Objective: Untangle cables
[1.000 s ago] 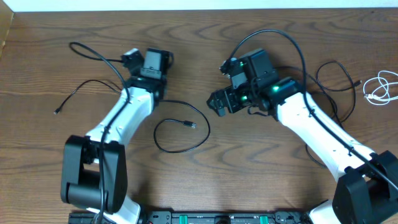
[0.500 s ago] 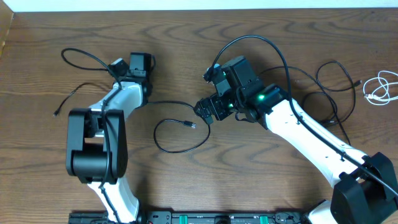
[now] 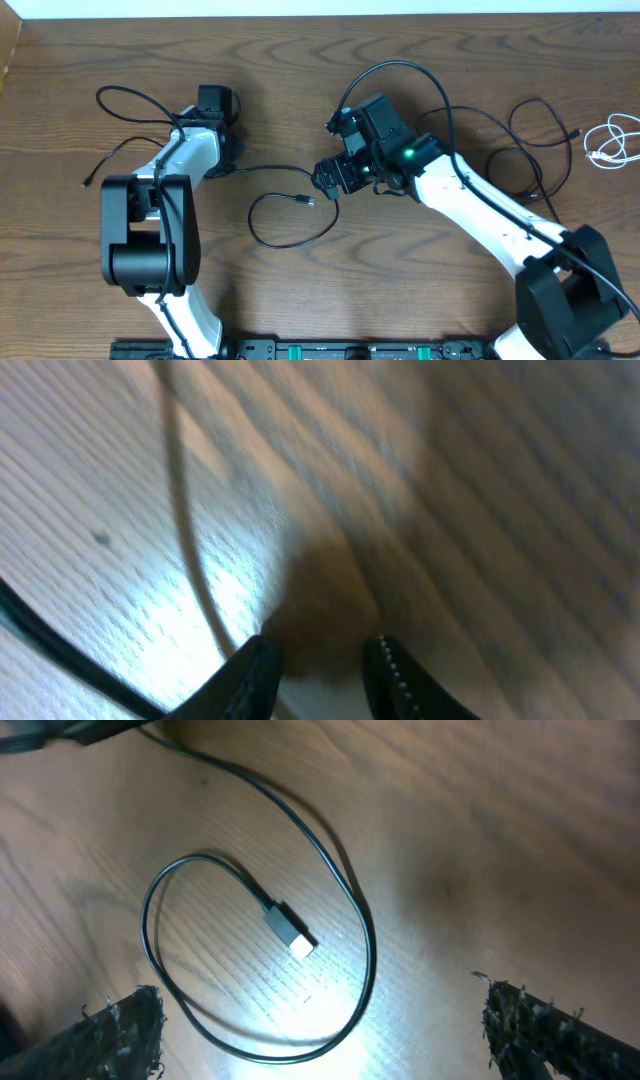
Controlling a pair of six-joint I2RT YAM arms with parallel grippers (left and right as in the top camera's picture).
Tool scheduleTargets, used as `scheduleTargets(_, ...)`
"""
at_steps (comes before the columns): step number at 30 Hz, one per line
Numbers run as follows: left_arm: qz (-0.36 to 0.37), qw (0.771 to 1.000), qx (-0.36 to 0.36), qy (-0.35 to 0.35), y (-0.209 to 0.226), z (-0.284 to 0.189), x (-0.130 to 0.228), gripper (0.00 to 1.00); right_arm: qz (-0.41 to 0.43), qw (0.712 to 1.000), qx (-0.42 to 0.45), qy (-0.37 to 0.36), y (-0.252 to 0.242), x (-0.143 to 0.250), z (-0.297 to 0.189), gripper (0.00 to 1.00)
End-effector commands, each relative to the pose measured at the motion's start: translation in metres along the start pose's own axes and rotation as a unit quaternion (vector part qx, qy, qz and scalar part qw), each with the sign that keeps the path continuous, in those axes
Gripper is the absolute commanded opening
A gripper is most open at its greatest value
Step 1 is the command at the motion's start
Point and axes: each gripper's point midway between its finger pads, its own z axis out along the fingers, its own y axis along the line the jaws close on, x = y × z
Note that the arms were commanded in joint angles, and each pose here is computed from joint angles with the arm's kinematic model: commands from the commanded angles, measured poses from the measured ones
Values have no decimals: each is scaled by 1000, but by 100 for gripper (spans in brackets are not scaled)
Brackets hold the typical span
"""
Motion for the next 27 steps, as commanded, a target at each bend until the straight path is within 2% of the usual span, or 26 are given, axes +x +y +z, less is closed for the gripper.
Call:
scheduleTargets(1, 14, 989, 30, 144, 0, 16, 69, 29, 94, 995, -2, 37, -2, 18, 15, 99)
scheduleTargets(5, 18, 981, 45, 186, -3, 10, 86, 27, 134, 983, -64, 107, 17, 45, 23, 99)
scheduleTargets(8, 24, 978, 46, 202, -1, 8, 92, 27, 180, 955, -135, 194, 42, 77, 15, 99)
scheduleTargets(12, 33, 978, 50, 199, -2, 8, 91, 27, 234, 932, -126, 246, 45, 98, 7, 99)
scheduleTargets(15, 33, 978, 51, 199, -3, 8, 91, 27, 250, 929, -112, 248, 45, 102, 11, 99)
scheduleTargets(17, 33, 978, 49, 200, -2, 8, 91, 27, 274, 927, -93, 238, 44, 103, 19, 93)
scheduleTargets(22, 33, 977, 46, 204, 0, 7, 93, 27, 332, 912, -85, 225, 46, 105, 34, 90)
scheduleTargets(24, 33, 977, 46, 204, 0, 8, 93, 27, 351, 906, -83, 220, 46, 109, 40, 81)
scheduleTargets(27, 33, 977, 46, 204, 0, 7, 93, 27, 380, 900, -55, 206, 36, 118, 51, 58)
